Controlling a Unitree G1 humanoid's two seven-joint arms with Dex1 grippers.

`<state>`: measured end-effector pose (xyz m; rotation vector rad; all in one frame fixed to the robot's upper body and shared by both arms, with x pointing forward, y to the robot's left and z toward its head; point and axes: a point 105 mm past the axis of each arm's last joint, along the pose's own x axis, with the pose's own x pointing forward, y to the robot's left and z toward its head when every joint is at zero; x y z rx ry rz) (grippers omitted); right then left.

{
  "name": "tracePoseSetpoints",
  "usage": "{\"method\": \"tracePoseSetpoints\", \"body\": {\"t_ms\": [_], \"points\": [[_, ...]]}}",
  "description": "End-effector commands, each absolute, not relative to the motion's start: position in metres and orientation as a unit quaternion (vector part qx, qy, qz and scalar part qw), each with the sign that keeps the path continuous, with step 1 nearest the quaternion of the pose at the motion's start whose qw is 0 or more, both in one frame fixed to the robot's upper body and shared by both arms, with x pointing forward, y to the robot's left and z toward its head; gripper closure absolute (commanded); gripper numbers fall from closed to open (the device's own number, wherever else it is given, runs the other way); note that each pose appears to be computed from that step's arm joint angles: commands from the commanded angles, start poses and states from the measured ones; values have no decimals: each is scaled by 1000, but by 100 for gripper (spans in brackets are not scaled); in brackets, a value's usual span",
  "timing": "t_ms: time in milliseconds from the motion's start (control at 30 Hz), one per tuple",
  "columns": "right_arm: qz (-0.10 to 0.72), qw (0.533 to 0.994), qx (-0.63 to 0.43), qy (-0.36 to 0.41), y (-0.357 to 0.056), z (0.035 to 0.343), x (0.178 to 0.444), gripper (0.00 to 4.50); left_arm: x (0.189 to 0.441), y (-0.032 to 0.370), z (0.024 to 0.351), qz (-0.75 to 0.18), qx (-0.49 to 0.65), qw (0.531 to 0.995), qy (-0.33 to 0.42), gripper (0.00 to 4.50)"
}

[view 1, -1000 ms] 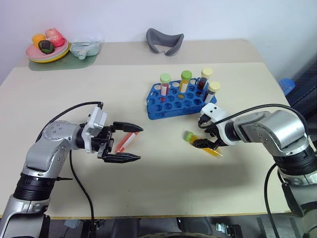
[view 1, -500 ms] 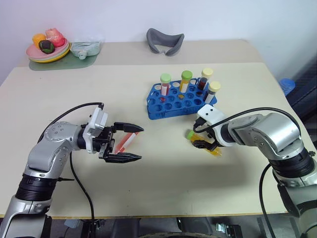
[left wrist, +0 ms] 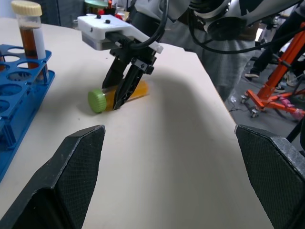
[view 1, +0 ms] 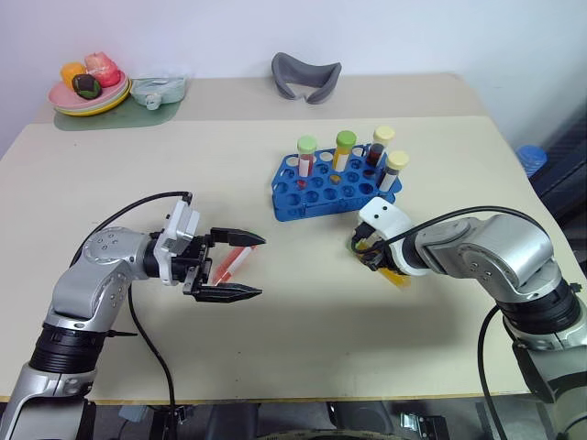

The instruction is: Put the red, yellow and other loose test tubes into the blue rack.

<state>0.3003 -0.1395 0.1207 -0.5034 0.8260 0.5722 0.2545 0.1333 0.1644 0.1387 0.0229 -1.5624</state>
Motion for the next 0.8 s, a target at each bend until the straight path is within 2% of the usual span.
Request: {"method": "tracePoseSetpoints", "body": {"t_ms": [33,233,433,633,800], "points": [[283,850,-215,388,-135,125,300,373,253,134,167,-703,68,708,-1,0],[336,887,-86,304,-102,163,309,373,253,136,167,-698,63,713,-1,0],[321,930,34,175,-88,199,323,373,253,136,167,-691,56,721,-3,0],[357,931,65,21,-86,227,319,373,254,137,168,-683,49,729,-3,0],[350,929,72,-96,-89,248,318,373,254,139,168,-676,46,735,-3,0]]}}
